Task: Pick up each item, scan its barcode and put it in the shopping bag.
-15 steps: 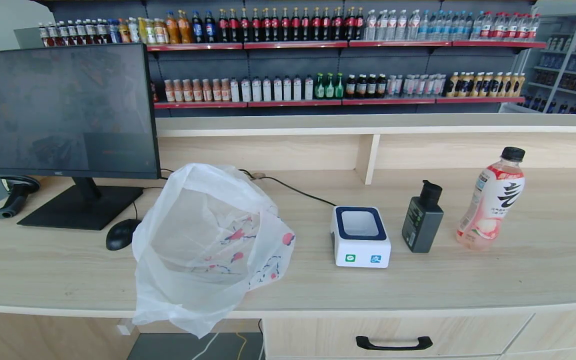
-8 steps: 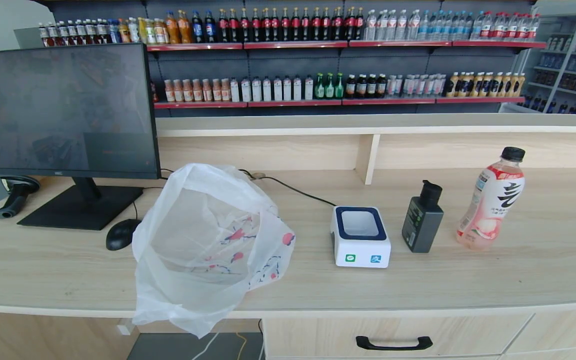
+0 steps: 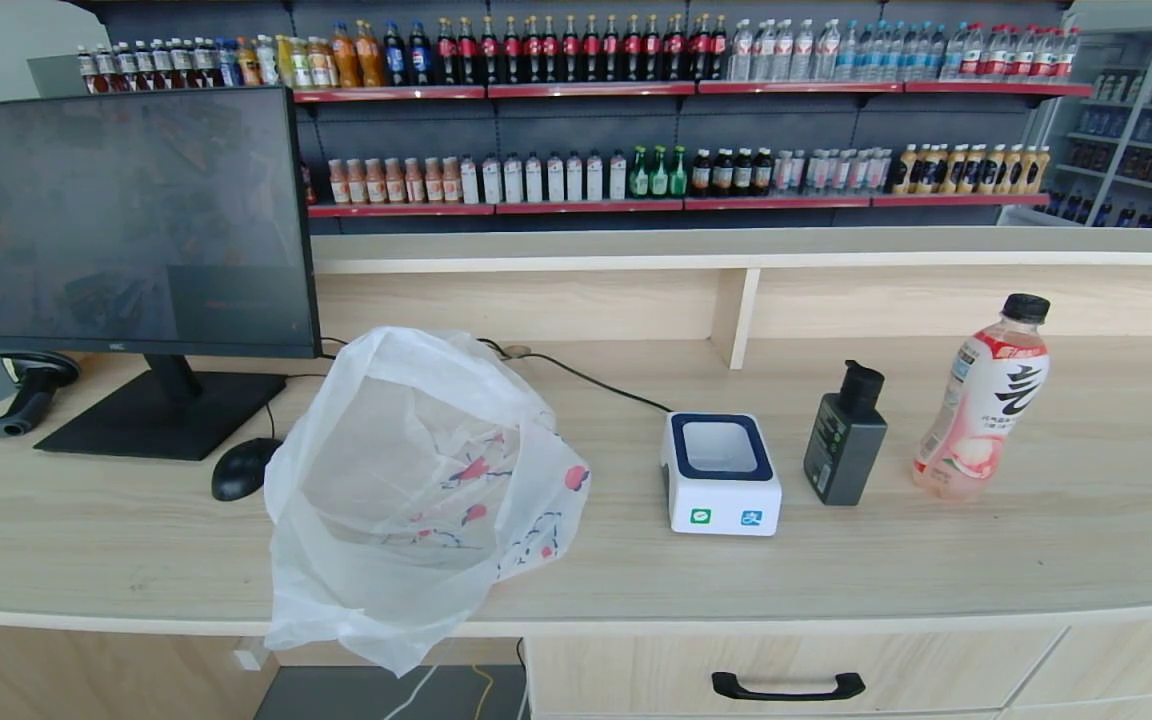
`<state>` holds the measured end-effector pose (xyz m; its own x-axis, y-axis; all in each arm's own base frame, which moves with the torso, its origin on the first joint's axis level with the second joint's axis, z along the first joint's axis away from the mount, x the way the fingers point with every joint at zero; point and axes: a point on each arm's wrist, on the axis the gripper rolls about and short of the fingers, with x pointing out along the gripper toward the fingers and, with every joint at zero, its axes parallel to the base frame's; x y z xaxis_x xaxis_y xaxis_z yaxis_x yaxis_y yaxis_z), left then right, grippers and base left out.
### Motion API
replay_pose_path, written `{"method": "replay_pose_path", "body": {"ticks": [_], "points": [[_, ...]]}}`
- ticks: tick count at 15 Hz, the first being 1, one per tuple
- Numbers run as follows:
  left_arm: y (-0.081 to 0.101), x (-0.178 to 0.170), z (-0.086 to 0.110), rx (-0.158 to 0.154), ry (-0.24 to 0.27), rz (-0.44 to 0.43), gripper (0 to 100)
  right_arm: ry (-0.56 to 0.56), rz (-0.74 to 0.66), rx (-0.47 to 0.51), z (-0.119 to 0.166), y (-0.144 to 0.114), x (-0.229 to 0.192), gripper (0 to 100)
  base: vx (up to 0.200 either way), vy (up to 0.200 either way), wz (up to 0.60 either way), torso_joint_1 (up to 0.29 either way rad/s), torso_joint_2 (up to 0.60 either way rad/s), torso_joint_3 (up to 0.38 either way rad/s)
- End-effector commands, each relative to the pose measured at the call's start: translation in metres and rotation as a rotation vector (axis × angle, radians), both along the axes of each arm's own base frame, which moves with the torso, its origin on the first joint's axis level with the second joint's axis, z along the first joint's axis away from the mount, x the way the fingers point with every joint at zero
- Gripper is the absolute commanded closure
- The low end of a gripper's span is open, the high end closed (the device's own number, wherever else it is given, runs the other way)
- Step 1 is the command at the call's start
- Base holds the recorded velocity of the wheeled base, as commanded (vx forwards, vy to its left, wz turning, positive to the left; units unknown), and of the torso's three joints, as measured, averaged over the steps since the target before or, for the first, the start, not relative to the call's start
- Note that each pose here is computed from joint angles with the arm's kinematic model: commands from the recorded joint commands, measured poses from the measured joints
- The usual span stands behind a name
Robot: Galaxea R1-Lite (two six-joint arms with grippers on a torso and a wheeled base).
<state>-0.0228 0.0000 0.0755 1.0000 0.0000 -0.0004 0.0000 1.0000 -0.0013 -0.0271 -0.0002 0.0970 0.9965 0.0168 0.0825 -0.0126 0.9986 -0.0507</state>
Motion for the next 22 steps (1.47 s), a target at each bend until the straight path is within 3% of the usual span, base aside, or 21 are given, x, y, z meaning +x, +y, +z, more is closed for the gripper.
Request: {"method": "replay_pose_path", "body": {"ticks": [1,4,7,11,14,20,22], "points": [[0.0,0.0,0.0,0.0,0.0,0.0,0,-0.022,0.037,0.046,0.042,0.0,0.002,0,0.0,0.0,0.0,0.0,0.0,0.0],[0.0,0.0,0.0,0.0,0.0,0.0,0,-0.028,0.075,0.017,0.058,0.0,0.01,0,0.0,0.0,0.0,0.0,0.0,0.0],[0.0,0.0,0.0,0.0,0.0,0.0,0,-0.075,0.14,-0.006,0.087,0.005,0.062,0,0.0,0.0,0.0,0.0,0.0,0.0],[0.0,0.0,0.0,0.0,0.0,0.0,0,-0.036,0.22,-0.005,0.092,0.015,0.098,0,0.0,0.0,0.0,0.0,0.0,0.0],[0.0,0.0,0.0,0.0,0.0,0.0,0,-0.008,0.422,0.106,0.105,0.04,0.122,0,0.0,0.0,0.0,0.0,0.0,0.0],[0.0,0.0,0.0,0.0,0.0,0.0,0,0.069,0.34,0.062,0.105,0.062,0.208,0,0.0,0.0,0.0,0.0,0.0,0.0],[0.0,0.0,0.0,0.0,0.0,0.0,0,0.067,0.224,-0.005,0.096,0.05,0.232,0,0.0,0.0,0.0,0.0,0.0,0.0]]}}
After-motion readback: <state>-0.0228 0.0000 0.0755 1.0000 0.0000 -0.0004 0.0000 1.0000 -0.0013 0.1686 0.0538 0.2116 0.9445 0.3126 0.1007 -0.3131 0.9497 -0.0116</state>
